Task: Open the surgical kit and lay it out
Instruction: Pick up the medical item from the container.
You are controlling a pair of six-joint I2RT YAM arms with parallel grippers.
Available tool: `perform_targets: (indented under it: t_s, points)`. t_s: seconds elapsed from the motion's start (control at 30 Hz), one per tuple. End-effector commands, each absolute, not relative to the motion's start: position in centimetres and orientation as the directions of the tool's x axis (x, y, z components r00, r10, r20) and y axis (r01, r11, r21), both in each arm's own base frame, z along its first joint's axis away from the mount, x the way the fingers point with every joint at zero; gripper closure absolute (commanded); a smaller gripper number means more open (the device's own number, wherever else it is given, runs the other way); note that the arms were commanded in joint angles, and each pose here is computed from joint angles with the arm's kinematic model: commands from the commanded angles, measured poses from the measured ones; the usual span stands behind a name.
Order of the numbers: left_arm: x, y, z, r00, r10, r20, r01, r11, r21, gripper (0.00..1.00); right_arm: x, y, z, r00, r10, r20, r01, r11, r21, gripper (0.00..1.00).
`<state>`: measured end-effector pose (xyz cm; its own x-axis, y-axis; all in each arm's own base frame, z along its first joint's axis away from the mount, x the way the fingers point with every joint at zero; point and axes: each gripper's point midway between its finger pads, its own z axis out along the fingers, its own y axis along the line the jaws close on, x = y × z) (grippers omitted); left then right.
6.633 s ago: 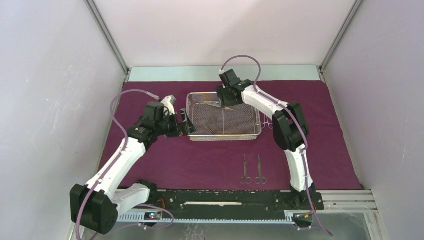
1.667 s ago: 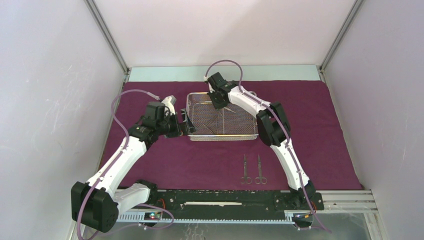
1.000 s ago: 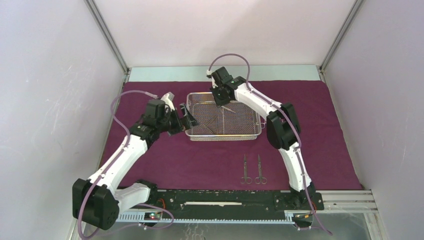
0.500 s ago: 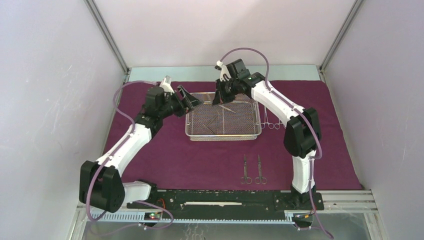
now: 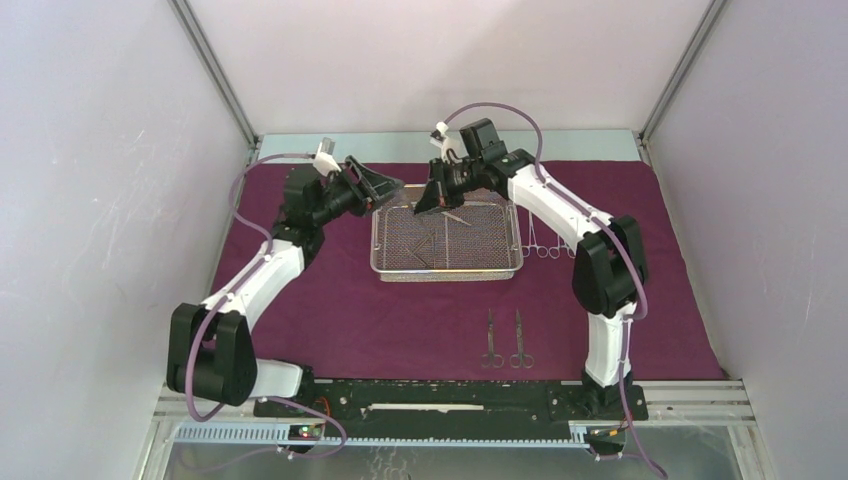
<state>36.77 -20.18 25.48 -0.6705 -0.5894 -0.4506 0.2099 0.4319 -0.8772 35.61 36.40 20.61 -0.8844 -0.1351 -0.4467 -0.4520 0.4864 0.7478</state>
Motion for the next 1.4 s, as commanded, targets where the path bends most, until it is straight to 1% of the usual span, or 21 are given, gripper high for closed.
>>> perform_targets:
  t_s: [0.0,0.27,0.43,0.63,0.83,1.0,1.1,1.2,1.37]
  points:
    - [36.9,-20.2,26.3,-0.672,-0.598,-0.438,0.229,0.395,-0.89,0.38,34.4,36.4,25.0,-0.862,-0.115,-0.493,-0.495,0.39,0.776,0.93]
    - [37.3,-19.1,24.4,-0.681,-0.627,-0.377,0.124,0.408,-0.904,0.42,33.8,36.2,25.4,-0.862,-0.115,-0.493,-0.498,0.365,0.787,0.93]
    - [37.2,-19.5,24.6,-0.699,-0.626,-0.346,0.123,0.372,-0.92,0.43,33.3,36.4,25.9,-0.865,-0.117,-0.489,-0.497,0.338,0.799,0.93]
    - [37.0,-19.9,24.9,-0.712,-0.628,-0.315,0.123,0.331,-0.936,0.47,32.9,36.5,26.5,-0.867,-0.116,-0.485,-0.496,0.304,0.813,0.93]
    - [36.8,-19.8,24.6,-0.717,-0.637,-0.284,0.095,0.314,-0.945,0.47,32.7,36.5,27.1,-0.868,-0.11,-0.484,-0.494,0.281,0.823,0.93]
    - [36.9,-19.4,24.6,-0.706,-0.647,-0.286,0.095,0.313,-0.945,0.46,32.7,36.6,27.4,-0.871,-0.109,-0.478,-0.489,0.265,0.831,0.93]
    - [36.8,-19.7,25.1,-0.718,-0.64,-0.273,0.111,0.282,-0.953,0.47,32.5,36.7,27.7,-0.875,-0.111,-0.472,-0.484,0.238,0.842,0.93]
    - [36.7,-20.3,25.8,-0.737,-0.631,-0.241,0.129,0.218,-0.967,0.5,32.3,37.0,28.0,-0.879,-0.113,-0.463,-0.477,0.209,0.854,0.92]
    - [36.1,-20.8,26.7,-0.762,-0.618,-0.195,0.146,0.129,-0.981,0.58,32.3,37.3,28.4,-0.885,-0.111,-0.452,-0.465,0.174,0.868,0.92]
